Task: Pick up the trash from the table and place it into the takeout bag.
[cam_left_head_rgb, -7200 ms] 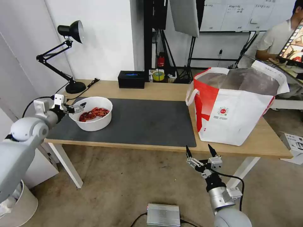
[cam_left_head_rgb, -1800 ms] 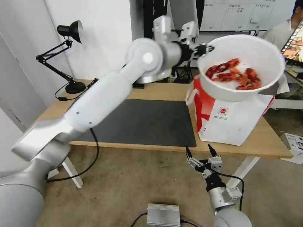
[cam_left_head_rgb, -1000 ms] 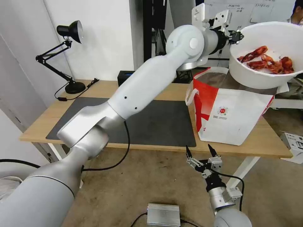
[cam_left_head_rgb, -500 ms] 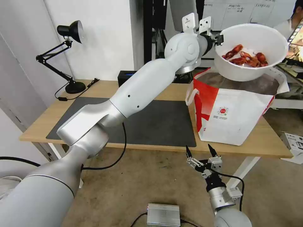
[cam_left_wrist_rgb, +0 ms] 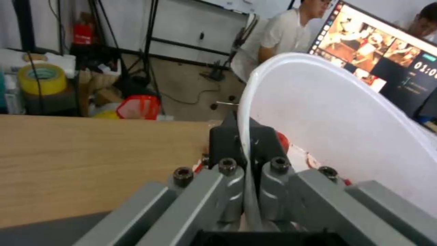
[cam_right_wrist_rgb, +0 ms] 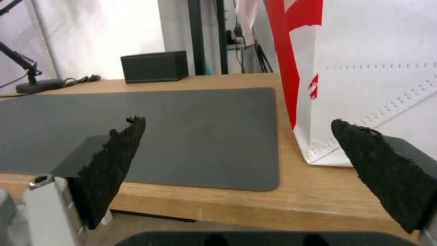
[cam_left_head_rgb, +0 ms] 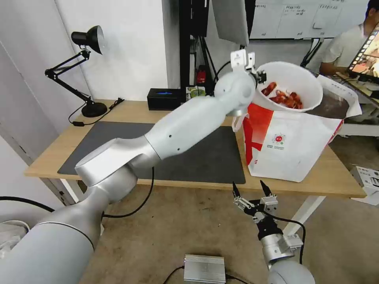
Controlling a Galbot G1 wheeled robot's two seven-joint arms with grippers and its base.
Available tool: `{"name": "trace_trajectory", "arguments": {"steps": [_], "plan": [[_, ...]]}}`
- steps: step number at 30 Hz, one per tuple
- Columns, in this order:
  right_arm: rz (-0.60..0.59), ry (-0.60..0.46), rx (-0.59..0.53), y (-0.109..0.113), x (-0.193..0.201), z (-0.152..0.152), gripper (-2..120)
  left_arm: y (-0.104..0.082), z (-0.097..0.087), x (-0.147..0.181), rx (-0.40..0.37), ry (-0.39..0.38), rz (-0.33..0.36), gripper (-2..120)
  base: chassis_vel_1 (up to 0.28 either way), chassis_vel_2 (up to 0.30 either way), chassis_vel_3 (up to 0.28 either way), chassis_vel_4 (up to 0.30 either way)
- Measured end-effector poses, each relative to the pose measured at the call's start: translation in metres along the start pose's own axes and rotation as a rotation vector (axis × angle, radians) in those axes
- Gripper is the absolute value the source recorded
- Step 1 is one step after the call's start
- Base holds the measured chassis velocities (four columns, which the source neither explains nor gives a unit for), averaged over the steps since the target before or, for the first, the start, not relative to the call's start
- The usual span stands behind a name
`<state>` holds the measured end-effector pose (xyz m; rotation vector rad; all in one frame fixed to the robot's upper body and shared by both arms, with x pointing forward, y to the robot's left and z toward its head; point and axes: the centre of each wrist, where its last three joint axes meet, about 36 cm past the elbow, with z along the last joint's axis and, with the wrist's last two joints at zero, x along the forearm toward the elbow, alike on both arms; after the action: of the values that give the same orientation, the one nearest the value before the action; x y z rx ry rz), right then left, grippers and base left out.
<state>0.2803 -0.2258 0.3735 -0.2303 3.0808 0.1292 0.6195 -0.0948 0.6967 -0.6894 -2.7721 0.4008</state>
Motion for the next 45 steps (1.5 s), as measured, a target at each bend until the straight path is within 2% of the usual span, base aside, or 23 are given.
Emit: {"name": "trace_trajectory", "arguments": {"steps": [6, 19, 21, 23, 24, 27, 28, 31, 33, 35, 36, 39, 40, 43, 45], "plan": [[0.000, 0.000, 0.000, 0.000, 0.000, 0.000, 100, 0.001, 0.005, 0.000, -0.020, 0.001, -0.017, 0, 0.000, 0.000, 0.000, 0.000], [0.000, 0.000, 0.000, 0.000, 0.000, 0.000, 100, -0.003, 0.008, 0.002, -0.039, 0.019, 0.004, 0, 0.000, 0.000, 0.000, 0.000], [0.000, 0.000, 0.000, 0.000, 0.000, 0.000, 100, -0.003, 0.008, 0.003, -0.040, 0.020, 0.007, 4, 0.000, 0.000, 0.000, 0.000], [0.000, 0.000, 0.000, 0.000, 0.000, 0.000, 100, -0.004, 0.009, 0.003, -0.043, 0.024, 0.009, 14, 0.000, 0.000, 0.000, 0.000], [0.000, 0.000, 0.000, 0.000, 0.000, 0.000, 100, -0.004, 0.009, 0.003, -0.043, 0.024, 0.009, 14, 0.000, 0.000, 0.000, 0.000], [0.000, 0.000, 0.000, 0.000, 0.000, 0.000, 100, -0.003, 0.010, 0.003, -0.044, 0.026, 0.013, 30, 0.000, 0.000, 0.000, 0.000], [0.000, 0.000, 0.000, 0.000, 0.000, 0.000, 100, -0.003, 0.010, 0.003, -0.044, 0.026, 0.013, 30, 0.000, 0.000, 0.000, 0.000], [0.000, 0.000, 0.000, 0.000, 0.000, 0.000, 100, -0.004, 0.011, 0.003, -0.046, 0.029, 0.020, 45, 0.000, 0.000, 0.000, 0.000], [0.000, 0.000, 0.000, 0.000, 0.000, 0.000, 100, -0.004, 0.011, 0.003, -0.047, 0.030, 0.024, 48, 0.000, 0.000, 0.000, 0.000], [0.000, 0.000, 0.000, 0.000, 0.000, 0.000, 100, -0.004, 0.012, 0.003, -0.049, 0.031, 0.028, 61, 0.000, 0.000, 0.000, 0.000], [0.000, 0.000, 0.000, 0.000, 0.000, 0.000, 100, -0.004, 0.012, 0.003, -0.049, 0.031, 0.028, 61, 0.000, 0.000, 0.000, 0.000], [0.000, 0.000, 0.000, 0.000, 0.000, 0.000, 100, -0.004, 0.013, 0.003, -0.049, 0.032, 0.034, 74, 0.000, 0.000, 0.000, 0.000], [0.000, 0.000, 0.000, 0.000, 0.000, 0.000, 100, -0.004, 0.013, 0.003, -0.049, 0.032, 0.034, 74, 0.000, 0.000, 0.000, 0.000], [0.000, 0.000, 0.000, 0.000, 0.000, 0.000, 100, -0.005, 0.013, 0.003, -0.052, 0.032, 0.043, 89, 0.000, 0.000, 0.000, 0.000], [0.000, 0.000, 0.000, 0.000, 0.000, 0.000, 100, -0.006, 0.013, 0.004, -0.055, 0.030, 0.049, 92, 0.000, 0.000, 0.000, 0.000]]}}
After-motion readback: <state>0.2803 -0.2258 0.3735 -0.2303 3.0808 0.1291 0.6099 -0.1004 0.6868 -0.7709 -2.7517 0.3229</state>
